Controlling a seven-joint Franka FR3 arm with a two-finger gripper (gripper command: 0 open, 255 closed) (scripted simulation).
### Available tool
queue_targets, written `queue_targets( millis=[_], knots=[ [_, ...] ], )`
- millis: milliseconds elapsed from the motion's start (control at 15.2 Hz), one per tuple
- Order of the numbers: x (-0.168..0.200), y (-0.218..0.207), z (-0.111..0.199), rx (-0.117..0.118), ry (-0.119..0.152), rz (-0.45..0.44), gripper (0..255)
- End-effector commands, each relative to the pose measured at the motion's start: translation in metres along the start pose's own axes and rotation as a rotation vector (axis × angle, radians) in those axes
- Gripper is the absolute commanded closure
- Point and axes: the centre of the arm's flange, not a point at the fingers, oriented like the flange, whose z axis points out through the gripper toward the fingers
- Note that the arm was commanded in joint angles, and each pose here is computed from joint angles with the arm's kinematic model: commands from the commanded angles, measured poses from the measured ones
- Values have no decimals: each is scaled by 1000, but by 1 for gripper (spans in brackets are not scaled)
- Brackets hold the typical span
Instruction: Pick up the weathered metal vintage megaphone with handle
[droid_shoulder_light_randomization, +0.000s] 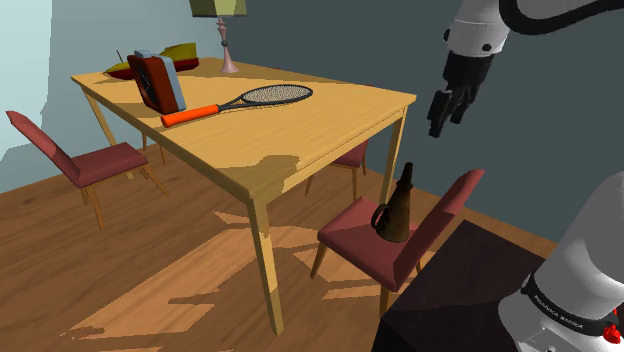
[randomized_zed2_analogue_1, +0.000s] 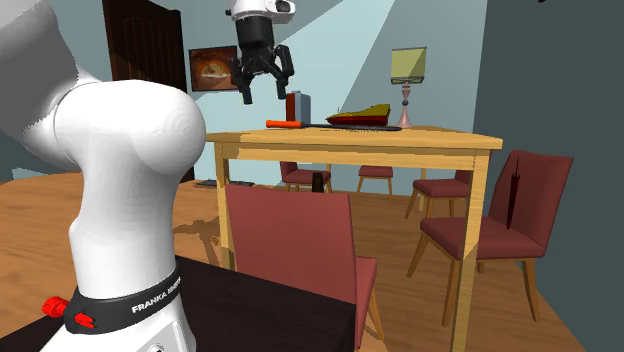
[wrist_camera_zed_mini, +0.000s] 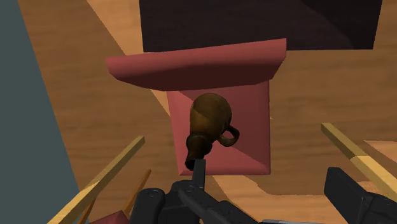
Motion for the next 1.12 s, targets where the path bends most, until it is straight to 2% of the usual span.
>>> queue_targets(
  millis=[0,1056],
  knots=[
    [1,4,27,-1,24,-5,0],
    [24,52,229,-13,190,-35,0]
  ],
)
